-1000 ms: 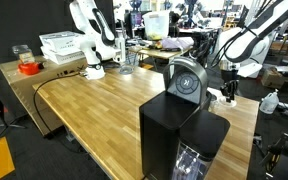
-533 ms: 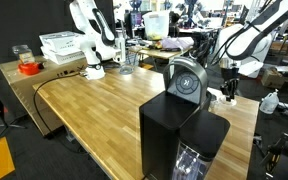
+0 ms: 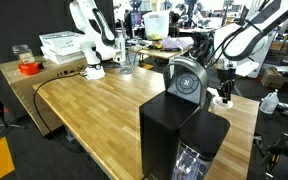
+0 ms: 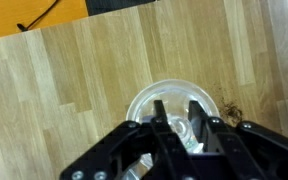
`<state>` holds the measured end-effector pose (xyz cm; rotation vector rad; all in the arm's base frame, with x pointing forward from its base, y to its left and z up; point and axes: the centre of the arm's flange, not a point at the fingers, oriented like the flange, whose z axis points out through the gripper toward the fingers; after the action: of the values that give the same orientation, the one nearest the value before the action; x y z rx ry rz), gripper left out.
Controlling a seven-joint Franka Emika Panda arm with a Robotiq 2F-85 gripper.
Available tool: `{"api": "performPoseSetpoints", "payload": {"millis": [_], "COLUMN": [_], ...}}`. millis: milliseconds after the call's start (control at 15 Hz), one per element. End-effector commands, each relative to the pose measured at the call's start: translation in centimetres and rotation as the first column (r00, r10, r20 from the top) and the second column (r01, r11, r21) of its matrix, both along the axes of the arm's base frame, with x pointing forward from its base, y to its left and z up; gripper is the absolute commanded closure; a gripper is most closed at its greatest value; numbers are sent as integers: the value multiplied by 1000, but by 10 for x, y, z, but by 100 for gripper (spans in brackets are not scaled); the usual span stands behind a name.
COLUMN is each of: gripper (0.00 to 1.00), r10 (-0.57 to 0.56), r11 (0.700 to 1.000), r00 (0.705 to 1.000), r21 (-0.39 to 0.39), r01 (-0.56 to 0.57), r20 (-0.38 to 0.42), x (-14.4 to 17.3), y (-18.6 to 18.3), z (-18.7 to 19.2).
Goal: Pick the lid on the table, put it on the jar, then put one cup in the pot and another cup inside the coffee maker
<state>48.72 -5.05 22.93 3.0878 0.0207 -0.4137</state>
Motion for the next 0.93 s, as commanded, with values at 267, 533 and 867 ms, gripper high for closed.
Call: {"api": "performPoseSetpoints", "payload": {"millis": [267,533,867], "gripper": [93,93,93], "r10": [90,93,120], "r11": [996,996,993], "r00": [996,996,993], "r21": [9,14,22], "r01": [-90,-93,-120], "r20": [-6,-6,-5], "x": [10,14,27], "y": [36,34,36], "z": [14,15,17]}}
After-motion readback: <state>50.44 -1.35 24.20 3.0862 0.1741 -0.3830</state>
